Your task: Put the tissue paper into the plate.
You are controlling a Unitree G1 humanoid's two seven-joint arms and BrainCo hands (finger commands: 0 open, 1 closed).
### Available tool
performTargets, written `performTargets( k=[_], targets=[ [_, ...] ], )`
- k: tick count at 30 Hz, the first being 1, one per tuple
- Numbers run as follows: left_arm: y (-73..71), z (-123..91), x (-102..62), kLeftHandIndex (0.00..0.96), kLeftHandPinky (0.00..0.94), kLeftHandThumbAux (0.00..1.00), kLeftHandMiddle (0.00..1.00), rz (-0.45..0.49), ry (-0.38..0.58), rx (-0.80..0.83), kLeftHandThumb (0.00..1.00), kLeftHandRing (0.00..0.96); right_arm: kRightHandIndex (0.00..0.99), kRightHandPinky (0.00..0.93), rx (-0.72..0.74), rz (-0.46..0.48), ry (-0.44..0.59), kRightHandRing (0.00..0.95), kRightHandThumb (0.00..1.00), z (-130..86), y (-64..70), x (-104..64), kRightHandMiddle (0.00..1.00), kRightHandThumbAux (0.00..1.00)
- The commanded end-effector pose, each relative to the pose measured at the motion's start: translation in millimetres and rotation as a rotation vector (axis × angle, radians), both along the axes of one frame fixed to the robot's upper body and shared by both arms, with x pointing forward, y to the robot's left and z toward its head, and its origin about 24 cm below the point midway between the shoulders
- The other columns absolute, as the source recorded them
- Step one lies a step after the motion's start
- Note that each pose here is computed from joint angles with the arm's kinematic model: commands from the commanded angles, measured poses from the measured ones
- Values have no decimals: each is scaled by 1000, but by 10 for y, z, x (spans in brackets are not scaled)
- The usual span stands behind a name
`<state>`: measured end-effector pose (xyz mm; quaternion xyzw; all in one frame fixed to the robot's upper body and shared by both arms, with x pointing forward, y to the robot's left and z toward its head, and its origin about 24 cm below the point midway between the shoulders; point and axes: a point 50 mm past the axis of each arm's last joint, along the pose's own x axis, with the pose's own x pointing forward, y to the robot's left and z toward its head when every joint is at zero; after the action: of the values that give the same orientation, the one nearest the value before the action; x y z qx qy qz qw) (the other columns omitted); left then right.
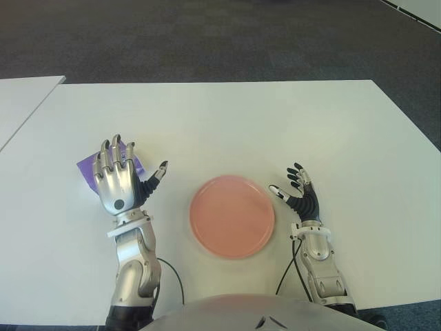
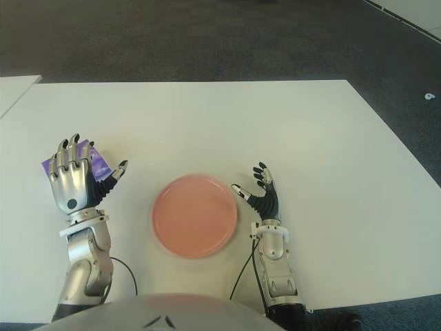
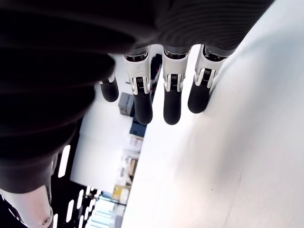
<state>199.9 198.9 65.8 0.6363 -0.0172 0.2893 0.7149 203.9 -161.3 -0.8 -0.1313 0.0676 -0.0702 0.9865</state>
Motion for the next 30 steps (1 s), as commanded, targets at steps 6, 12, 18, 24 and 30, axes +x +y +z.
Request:
performTargets(
  k=[6,12,18,24,30],
  targets=[
    [121,-23,115,176,0,244,78,20,73,25,375,0,70,150,20,3,133,189,481,-231,-11,-107,220,688],
    [162,-24,160,170,0,228,76,10,76,44,372,0,70,150,23,1,135,189,476,-245,-21,-89,220,689],
    [196,-55,202,176,0,221,77,16,76,36,370,8,68,152,23,2,138,188,472,-261,-27,-80,219,685],
    [227,-123,265,176,0,235,81,52,91,11,382,16,71,160,14,6,145,190,466,-305,-31,-46,219,674],
    [278,-161,346,189,0,253,82,80,109,16,383,13,71,164,16,15,148,193,467,-350,-11,4,221,673]
  ],
)
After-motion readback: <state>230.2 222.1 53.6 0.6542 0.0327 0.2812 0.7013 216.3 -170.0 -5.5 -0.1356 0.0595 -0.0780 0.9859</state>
